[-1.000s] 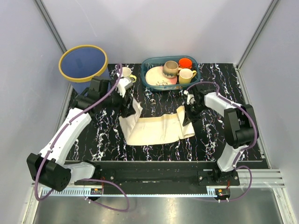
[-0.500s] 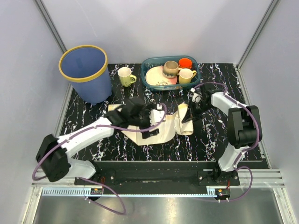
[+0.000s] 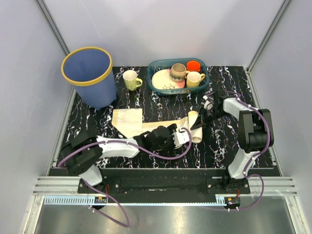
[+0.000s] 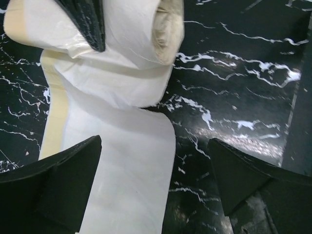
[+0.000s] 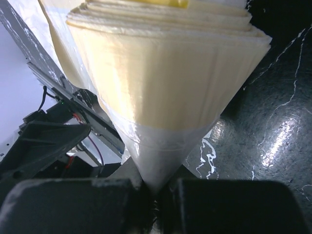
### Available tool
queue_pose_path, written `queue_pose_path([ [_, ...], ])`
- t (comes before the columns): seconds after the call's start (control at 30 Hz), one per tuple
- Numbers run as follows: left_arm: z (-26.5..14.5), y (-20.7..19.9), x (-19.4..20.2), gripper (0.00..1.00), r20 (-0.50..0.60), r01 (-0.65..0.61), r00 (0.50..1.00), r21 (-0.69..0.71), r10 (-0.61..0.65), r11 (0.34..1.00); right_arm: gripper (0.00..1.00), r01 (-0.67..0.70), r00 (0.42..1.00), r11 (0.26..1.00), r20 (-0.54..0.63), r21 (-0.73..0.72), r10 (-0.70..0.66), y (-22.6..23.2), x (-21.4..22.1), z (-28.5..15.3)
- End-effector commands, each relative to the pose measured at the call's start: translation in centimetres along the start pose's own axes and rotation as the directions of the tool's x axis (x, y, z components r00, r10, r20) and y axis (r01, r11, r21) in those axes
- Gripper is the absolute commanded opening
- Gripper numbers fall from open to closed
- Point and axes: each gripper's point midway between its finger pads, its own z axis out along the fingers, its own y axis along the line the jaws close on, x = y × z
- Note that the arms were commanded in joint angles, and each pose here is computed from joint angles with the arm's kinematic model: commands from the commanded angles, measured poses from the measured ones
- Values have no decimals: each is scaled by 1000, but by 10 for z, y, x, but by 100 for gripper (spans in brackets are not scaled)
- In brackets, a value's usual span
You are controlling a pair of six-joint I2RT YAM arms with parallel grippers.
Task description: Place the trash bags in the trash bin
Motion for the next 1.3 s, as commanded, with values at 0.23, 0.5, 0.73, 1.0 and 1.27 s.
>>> queue_pose_path([
  [0.23,32,20,-9,99,148,112,986,-209,-81,972,0,-50,999,996,-16,-81,49,15,10,-9],
  [0.5,35,32,11,86,148,107,987,-301,-65,948,0,-71,997,993,-39,-89,68,12,14,-6],
  [0.73,42,35,7,57,185,103,982,-302,-48,948,0,-94,994,991,-61,-94,88,12,16,-4],
  [1.0,37,26,3,90,218,137,972,-255,-81,957,0,-98,994,988,-55,-115,93,15,9,-4],
  [1.27,50,40,21,73,171,167,978,-318,-117,933,0,-98,994,986,-67,-134,89,20,15,-8],
])
